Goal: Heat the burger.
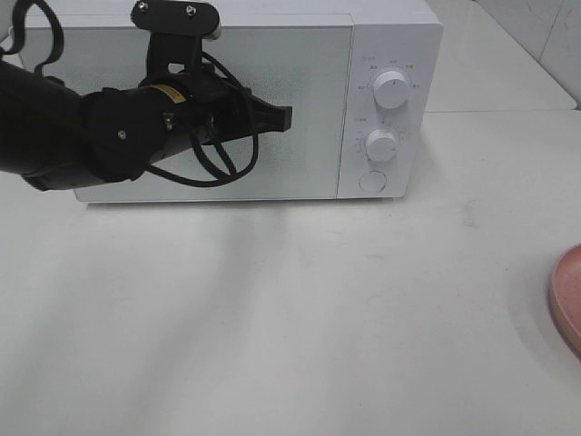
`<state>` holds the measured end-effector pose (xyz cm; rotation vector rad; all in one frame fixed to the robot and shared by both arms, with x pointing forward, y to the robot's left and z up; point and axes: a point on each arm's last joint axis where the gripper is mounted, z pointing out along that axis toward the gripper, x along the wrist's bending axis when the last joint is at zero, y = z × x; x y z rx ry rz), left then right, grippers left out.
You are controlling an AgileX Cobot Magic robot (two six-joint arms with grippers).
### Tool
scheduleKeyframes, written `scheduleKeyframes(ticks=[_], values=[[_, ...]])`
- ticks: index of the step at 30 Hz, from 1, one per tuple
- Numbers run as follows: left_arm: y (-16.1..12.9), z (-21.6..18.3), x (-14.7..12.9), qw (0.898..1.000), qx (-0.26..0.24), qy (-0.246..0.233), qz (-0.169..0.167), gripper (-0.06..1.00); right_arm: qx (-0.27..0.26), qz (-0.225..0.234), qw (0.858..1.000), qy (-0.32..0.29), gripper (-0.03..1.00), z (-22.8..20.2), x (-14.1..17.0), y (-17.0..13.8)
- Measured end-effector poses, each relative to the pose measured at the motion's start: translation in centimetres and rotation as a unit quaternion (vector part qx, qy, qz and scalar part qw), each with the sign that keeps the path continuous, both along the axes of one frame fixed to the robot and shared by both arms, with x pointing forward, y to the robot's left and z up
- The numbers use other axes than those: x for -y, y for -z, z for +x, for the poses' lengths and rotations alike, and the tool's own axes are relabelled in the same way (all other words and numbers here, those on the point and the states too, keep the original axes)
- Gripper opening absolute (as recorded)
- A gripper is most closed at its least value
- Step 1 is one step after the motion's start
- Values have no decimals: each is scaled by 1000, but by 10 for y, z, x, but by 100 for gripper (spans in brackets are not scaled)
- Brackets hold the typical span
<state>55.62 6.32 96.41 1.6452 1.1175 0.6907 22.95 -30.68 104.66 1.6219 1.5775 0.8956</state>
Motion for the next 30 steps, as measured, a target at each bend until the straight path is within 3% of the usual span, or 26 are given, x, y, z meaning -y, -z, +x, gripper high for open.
scheduleKeyframes(ticks=[4, 5, 7, 8, 9, 10, 11, 12, 14, 18, 20, 22, 23, 24, 25, 27, 29, 30], values=[[1, -23, -3, 999, -38, 27, 16, 0, 0, 0, 1000, 0, 76, 0, 0, 0], [3, -38, -7, 996, -74, 46, 30, 4, 0, 0, 1000, 0, 76, 0, 0, 0], [4, -43, -10, 994, -88, 53, 34, 9, 0, 0, 1000, 0, 76, 0, 0, 0], [6, -55, -16, 989, -122, 66, 45, 30, 0, 0, 1000, 0, 76, 0, 0, 0], [6, -60, -19, 987, -133, 70, 48, 41, 0, 0, 1000, 0, 76, 0, 0, 0], [6, -60, -19, 987, -133, 70, 48, 41, 0, 0, 1000, 0, 76, 0, 0, 0], [5, -70, -25, 983, -157, 79, 52, 71, 0, 0, 1000, 0, 76, 0, 0, 0], [5, -70, -25, 983, -157, 79, 52, 71, 0, 0, 1000, 0, 76, 0, 0, 0], [0, -82, -31, 978, -179, 93, 56, 92, 0, 0, 1000, 0, 76, 0, 0, 0], [-8, -93, -35, 970, -197, 122, 72, 98, 0, 0, 1000, 0, 76, 0, 0, 0], [-15, -106, -39, 956, -223, 160, 105, 99, 0, 0, 1000, 0, 76, 0, 0, 0], [-18, -109, -42, 952, -230, 168, 113, 99, 0, 0, 1000, 0, 76, 0, 0, 0], [-22, -117, -49, 940, -263, 176, 126, 99, 0, 0, 1000, 0, 76, 0, 0, 0], [-22, -117, -49, 940, -263, 176, 126, 99, 0, 0, 1000, 0, 76, 0, 0, 0], [-24, -120, -59, 930, -297, 167, 135, 99, 0, 0, 1000, 0, 76, 0, 0, 0], [-24, -120, -65, 926, -312, 160, 139, 99, 0, 0, 1000, 0, 76, 0, 0, 0], [-25, -119, -93, 907, -374, 116, 155, 99, 0, 0, 1000, 0, 76, 0, 0, 0], [-25, -119, -93, 907, -374, 116, 155, 99, 0, 0, 1000, 0, 76, 0, 0, 0]])
